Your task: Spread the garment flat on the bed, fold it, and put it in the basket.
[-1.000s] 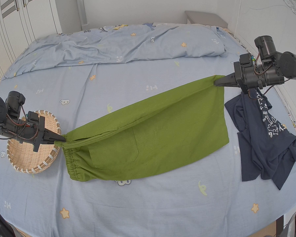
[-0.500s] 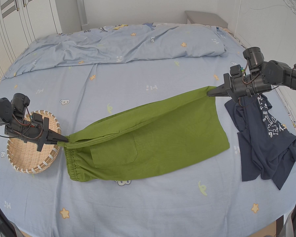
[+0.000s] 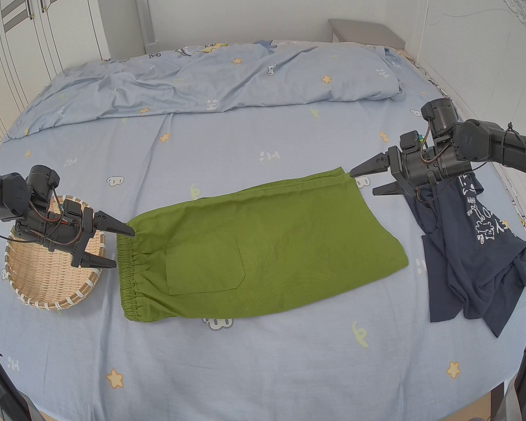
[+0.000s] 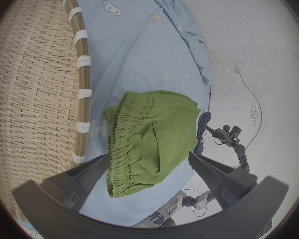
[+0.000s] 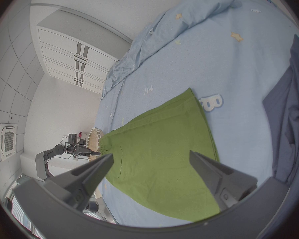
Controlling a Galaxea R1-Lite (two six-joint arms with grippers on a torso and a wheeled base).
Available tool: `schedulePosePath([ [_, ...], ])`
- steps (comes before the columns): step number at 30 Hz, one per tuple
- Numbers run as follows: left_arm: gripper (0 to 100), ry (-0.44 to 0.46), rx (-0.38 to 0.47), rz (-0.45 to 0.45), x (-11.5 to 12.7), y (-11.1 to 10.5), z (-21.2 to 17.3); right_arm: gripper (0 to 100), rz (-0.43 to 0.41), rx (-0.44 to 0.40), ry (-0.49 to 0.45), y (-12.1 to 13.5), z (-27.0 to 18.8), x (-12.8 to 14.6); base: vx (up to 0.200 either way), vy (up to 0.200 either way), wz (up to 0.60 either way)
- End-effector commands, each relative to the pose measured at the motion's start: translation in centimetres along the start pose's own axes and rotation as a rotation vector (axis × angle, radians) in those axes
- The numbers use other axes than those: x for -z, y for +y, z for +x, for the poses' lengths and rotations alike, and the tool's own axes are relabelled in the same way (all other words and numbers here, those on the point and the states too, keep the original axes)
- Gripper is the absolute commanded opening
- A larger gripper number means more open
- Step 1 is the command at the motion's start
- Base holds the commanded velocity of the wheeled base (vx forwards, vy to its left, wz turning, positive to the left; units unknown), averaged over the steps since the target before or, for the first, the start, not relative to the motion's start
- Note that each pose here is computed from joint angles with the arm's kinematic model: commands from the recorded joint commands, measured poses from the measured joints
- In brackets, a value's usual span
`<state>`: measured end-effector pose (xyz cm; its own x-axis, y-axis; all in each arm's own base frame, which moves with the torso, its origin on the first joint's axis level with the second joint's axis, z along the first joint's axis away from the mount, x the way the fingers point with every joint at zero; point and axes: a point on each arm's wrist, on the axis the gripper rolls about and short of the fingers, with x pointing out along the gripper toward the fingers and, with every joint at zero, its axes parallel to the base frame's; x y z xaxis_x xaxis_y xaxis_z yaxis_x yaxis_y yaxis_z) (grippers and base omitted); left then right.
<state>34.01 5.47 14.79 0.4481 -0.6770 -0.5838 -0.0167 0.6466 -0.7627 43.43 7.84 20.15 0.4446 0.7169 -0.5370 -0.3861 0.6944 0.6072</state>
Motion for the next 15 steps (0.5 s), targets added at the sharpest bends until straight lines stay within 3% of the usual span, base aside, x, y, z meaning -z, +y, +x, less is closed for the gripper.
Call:
schedulePosePath([
  [1,100,0.002,0.003,0.003,0.1,-0.3,0.0,100,0.01,0.0,0.016,-0.4,0.6,0.2,0.0,0.0,0.0],
  [3,100,0.015,0.023,0.039,0.8,-2.0,0.0,100,0.011,0.0,0.014,-0.4,0.4,0.2,0.0,0.0,0.0],
  [6,100,0.038,0.034,0.041,1.5,-2.9,0.6,100,-0.015,-0.006,-0.019,0.5,-0.9,-0.3,0.0,0.0,0.0],
  [11,100,0.052,0.022,0.042,2.7,-2.9,0.4,100,-0.009,-0.003,-0.023,1.7,-2.9,0.7,0.0,0.0,0.0],
  [15,100,0.036,0.022,0.059,5.6,-2.5,-0.6,100,-0.014,-0.006,-0.05,2.3,-5.2,3.4,0.0,0.0,0.0],
])
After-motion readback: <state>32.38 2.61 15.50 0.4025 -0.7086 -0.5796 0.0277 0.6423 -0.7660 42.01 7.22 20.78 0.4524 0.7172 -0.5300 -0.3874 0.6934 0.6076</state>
